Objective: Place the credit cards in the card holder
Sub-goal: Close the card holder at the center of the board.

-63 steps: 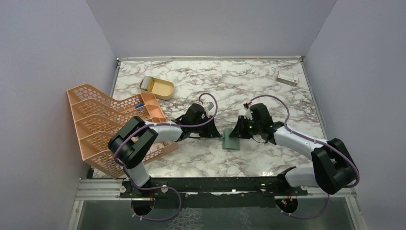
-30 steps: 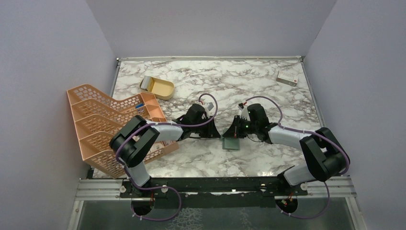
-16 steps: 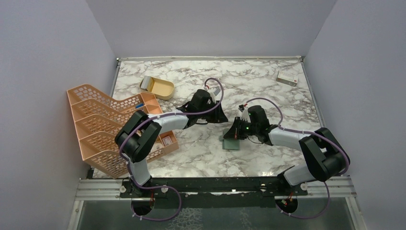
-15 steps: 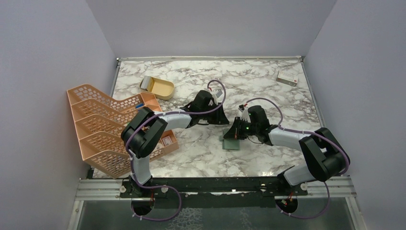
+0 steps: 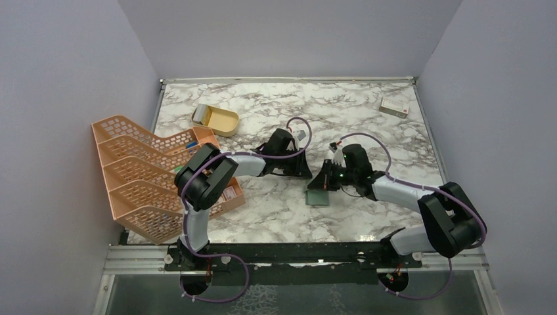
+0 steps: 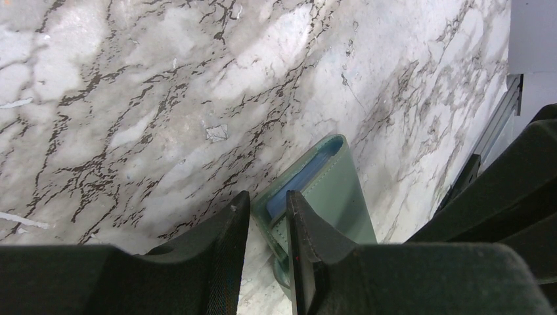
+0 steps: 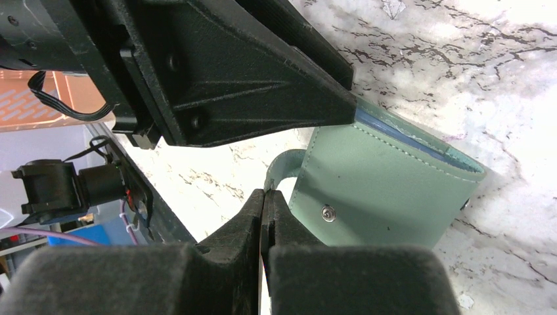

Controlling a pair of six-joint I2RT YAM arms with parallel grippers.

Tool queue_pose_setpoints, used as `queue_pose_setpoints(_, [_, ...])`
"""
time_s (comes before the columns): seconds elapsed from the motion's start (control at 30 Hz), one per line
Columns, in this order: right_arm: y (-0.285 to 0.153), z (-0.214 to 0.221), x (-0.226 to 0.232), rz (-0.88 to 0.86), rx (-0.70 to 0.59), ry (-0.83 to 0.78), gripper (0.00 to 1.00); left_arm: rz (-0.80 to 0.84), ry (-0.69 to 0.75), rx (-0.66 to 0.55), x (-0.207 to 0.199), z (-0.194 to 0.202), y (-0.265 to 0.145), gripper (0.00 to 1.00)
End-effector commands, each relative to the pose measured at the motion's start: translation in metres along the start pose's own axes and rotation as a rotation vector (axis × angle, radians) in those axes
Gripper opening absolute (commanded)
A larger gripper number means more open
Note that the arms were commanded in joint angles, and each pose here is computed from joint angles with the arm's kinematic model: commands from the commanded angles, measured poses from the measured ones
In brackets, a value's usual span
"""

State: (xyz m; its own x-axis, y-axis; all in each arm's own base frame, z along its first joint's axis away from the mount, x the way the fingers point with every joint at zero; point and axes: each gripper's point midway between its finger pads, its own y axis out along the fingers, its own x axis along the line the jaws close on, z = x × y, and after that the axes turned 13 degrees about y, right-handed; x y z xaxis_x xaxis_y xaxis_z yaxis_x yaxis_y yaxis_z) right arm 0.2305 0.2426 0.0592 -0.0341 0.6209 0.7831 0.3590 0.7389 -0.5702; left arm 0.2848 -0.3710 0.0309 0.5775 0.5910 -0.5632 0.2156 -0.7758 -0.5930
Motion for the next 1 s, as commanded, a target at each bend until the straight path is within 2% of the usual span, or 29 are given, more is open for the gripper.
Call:
queue_pose_setpoints(0.0, [-0.008, 0.001, -0.012, 0.085, -0.03, 0.031, 0.01, -0.058, 0.021, 0.049, 0.014, 0.017, -0.001, 0.31])
queue_pose_setpoints(0.17, [-0.018, -0.002, -0.024, 0.173, -0.072, 0.048, 0.01, -0.078, 0.028, 0.049, 0.017, 0.017, -0.003, 0.31])
queue_pose_setpoints(0.7, [-0.02, 0.001, -0.045, 0.252, -0.097, 0.081, 0.01, -0.087, 0.03, 0.052, 0.018, 0.018, -0.005, 0.3])
queue_pose_setpoints(0.97, [-0.018, 0.006, -0.056, 0.277, -0.094, 0.089, 0.01, -0.02, 0.025, -0.022, -0.016, -0.004, -0.024, 0.31])
